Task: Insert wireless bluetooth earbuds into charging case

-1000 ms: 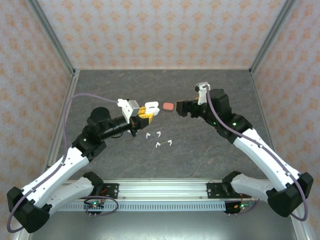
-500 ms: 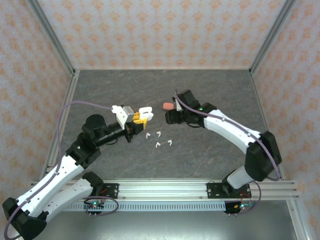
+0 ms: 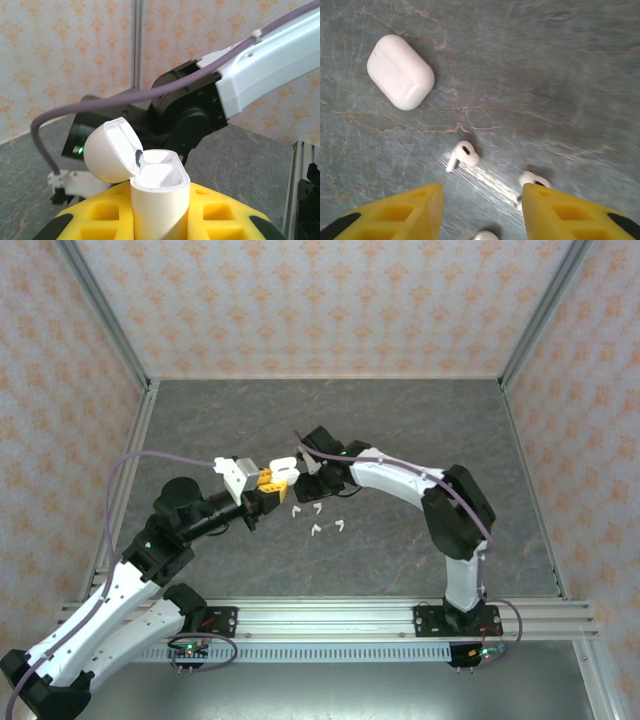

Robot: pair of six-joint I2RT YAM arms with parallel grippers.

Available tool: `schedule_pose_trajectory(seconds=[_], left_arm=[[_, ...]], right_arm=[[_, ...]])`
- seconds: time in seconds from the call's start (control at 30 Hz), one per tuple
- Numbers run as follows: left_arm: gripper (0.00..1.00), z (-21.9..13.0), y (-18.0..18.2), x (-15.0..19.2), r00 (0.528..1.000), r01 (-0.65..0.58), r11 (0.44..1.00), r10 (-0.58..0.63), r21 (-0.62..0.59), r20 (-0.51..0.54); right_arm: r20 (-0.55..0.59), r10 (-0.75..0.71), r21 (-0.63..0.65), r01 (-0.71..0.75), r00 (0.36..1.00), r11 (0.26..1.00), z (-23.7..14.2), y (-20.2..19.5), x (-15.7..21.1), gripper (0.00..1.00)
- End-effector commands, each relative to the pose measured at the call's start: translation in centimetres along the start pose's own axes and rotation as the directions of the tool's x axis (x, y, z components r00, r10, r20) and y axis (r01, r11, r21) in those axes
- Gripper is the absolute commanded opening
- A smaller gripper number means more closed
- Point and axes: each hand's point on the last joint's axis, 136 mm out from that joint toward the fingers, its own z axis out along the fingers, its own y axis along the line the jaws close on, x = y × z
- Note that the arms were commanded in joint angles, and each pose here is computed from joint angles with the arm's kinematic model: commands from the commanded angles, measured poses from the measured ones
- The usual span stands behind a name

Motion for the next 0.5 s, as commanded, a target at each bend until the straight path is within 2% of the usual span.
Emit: schedule_pose_trajectory(seconds=[0.0, 0.2, 0.47], left_arm=[[0.00, -0.5, 0.0, 0.1, 1.000, -0.008, 1.000, 0.008, -0.012, 0.005], [0.00, -0.6, 0.0, 0.0, 1.000, -0.010, 1.000, 0.010, -0.016, 0.010], [0.00, -0.6, 0.1, -0.1, 1.000, -0.014, 1.000, 0.014, -0.020, 0.013]], right_arm=[[-0.070, -0.032, -0.054, 0.029, 0.997, 0.998, 1.2, 1.6, 0.6, 0.45], [-0.143, -0.069, -0.041, 0.063, 0.987, 0.997, 3.8, 2.2, 1.0, 0.43], [-0.174, -0.070, 0.032, 0.076, 0.982, 0.997, 5.8, 0.7, 0.9, 0.41]])
